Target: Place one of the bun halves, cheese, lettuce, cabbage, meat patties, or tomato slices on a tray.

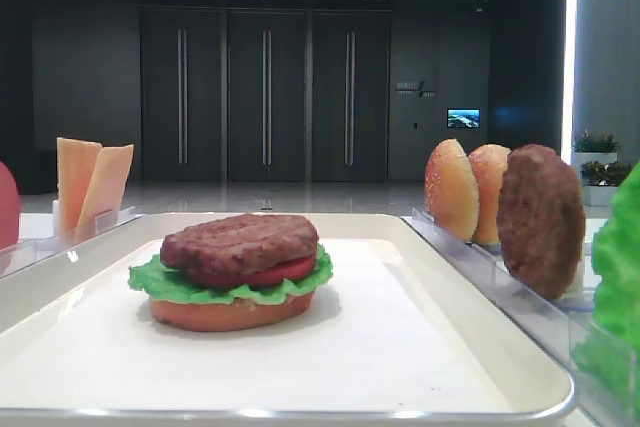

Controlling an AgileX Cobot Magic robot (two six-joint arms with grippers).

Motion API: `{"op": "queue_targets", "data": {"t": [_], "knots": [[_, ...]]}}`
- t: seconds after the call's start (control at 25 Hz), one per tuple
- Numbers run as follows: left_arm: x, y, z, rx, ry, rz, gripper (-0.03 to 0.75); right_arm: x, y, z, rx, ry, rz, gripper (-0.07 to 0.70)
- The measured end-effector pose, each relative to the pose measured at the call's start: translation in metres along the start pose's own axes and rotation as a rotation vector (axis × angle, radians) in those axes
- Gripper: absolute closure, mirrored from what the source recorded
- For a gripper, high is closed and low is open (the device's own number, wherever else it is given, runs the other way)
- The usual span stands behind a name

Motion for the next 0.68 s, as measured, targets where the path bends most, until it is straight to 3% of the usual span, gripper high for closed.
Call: {"op": "queue_targets", "data": {"t": [0.68], "knots": [[0.0000,0.0000,0.0000,0.000,0.000,0.000,0.716,0.0006,-0.0001,0.0000,-0.001,-0.005,-0.002,0.204]]}}
Point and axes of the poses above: a point on each arm's last joint axis where the gripper is mounted, z pointing back along that axis away from the gripper, x along the wrist's bending axis when the last joint is at zero, y = z × x, the point moved 4 cm from there along -z, pointing out along that axis toward the gripper, and after that the axes turned 9 degrees about z, right-handed, at the moved point
